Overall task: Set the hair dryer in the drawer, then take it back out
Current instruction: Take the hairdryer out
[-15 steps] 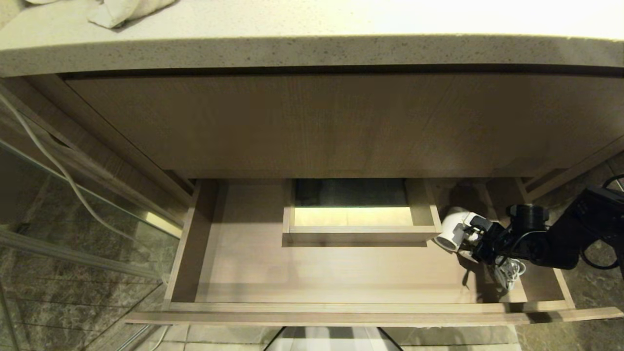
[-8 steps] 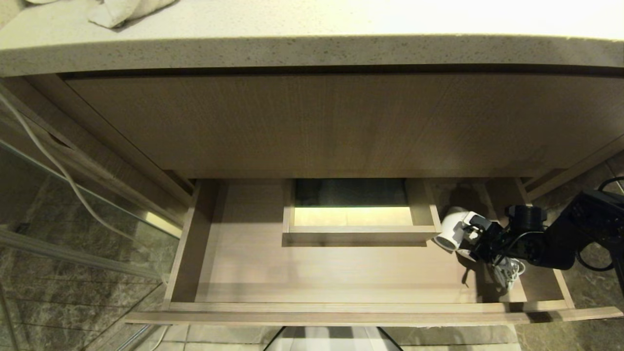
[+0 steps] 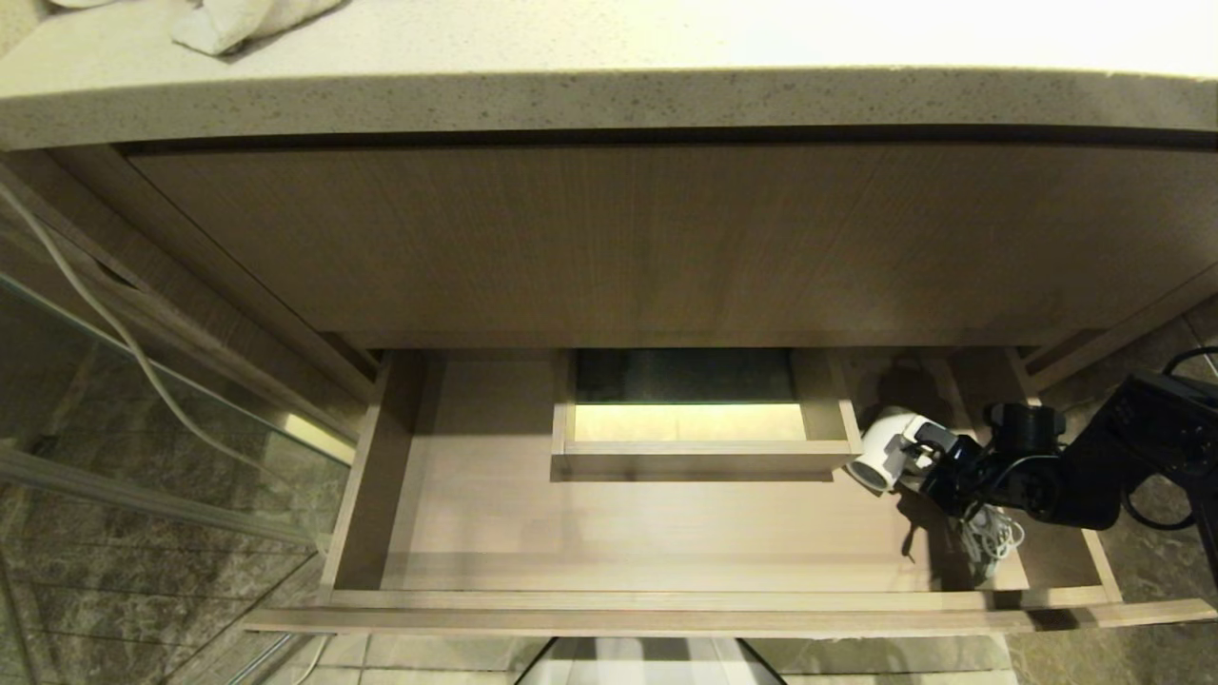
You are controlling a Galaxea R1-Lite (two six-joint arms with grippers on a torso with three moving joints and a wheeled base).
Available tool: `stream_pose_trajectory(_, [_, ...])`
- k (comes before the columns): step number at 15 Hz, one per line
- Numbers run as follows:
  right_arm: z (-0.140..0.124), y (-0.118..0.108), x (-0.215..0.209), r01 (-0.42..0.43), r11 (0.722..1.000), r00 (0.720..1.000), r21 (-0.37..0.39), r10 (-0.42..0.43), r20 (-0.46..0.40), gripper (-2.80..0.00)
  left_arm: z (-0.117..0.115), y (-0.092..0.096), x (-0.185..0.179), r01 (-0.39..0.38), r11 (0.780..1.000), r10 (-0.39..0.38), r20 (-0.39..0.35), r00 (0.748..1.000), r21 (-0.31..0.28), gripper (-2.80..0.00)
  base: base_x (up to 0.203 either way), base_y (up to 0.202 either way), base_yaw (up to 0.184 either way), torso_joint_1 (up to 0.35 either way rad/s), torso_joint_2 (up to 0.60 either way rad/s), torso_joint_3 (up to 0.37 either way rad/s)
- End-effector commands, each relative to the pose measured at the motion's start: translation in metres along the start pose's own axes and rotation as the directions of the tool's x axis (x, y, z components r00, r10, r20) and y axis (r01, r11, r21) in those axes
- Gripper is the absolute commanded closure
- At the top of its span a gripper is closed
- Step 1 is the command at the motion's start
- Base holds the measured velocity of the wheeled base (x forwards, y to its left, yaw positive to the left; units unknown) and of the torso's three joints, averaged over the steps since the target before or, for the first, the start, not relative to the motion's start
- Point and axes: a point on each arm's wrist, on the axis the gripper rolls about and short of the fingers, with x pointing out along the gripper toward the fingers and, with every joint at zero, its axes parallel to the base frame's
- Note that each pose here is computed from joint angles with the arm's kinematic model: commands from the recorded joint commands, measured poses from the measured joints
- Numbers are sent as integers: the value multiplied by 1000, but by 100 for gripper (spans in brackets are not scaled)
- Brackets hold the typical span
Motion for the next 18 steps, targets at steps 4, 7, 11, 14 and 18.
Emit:
stream_pose_trajectory(4, [13, -12, -10, 34, 999, 999, -22, -33, 26, 0, 0, 0, 0, 0, 1000, 0, 1, 1000, 0, 0, 0, 0, 0, 0, 0, 0])
stream_pose_trajectory(7, [22, -22, -18, 64, 997, 997, -33, -63, 45, 0, 0, 0, 0, 0, 1000, 0, 1, 1000, 0, 0, 0, 0, 0, 0, 0, 0])
stream_pose_trajectory(11, [31, -29, -32, 81, 996, 995, -37, -79, 53, 0, 0, 0, 0, 0, 1000, 0, 0, 1000, 0, 0, 0, 0, 0, 0, 0, 0])
stream_pose_trajectory(14, [35, -31, -47, 82, 996, 996, -34, -80, 48, 0, 0, 0, 0, 0, 1000, 0, 0, 1000, 0, 0, 0, 0, 0, 0, 0, 0])
stream_pose_trajectory(18, [46, -39, -67, 108, 993, 992, -39, -105, 63, 0, 0, 0, 0, 0, 1000, 0, 2, 1000, 0, 0, 0, 0, 0, 0, 0, 0])
